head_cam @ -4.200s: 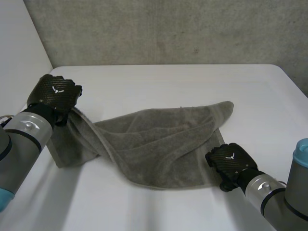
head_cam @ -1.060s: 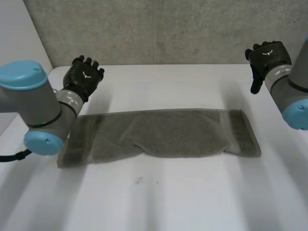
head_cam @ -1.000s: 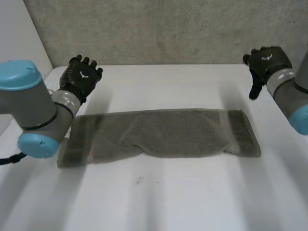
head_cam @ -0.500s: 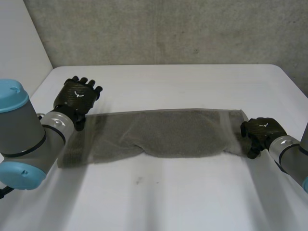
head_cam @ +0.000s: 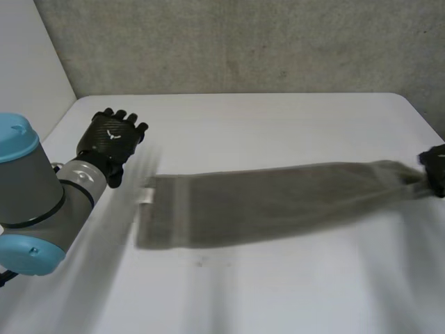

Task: Fold the laundry

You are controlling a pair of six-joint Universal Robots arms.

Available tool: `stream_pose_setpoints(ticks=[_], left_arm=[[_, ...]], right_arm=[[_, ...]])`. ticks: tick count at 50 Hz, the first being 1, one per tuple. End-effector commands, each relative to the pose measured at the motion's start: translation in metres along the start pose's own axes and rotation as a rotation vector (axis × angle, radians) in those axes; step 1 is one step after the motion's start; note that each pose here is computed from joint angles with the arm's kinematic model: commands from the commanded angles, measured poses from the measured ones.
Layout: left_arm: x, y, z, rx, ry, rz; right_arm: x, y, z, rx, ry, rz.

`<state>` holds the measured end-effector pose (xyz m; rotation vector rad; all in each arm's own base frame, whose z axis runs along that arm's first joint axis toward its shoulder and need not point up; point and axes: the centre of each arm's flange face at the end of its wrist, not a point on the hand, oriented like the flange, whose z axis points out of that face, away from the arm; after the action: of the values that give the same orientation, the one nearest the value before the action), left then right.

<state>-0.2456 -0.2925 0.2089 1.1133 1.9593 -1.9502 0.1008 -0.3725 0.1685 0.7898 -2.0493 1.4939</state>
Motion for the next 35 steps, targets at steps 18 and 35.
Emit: stream_pose_setpoints(ticks=[18, 35], left_arm=[[-0.007, -0.009, -0.01, 0.019, -0.024, -0.002], [0.0, -0.017, -0.015, 0.043, -0.006, -0.027]], right_arm=[[-0.206, -0.186, -0.175, 0.812, -0.605, -0.158], [-0.267, -0.172, -0.21, 0.799, -0.763, -0.146]])
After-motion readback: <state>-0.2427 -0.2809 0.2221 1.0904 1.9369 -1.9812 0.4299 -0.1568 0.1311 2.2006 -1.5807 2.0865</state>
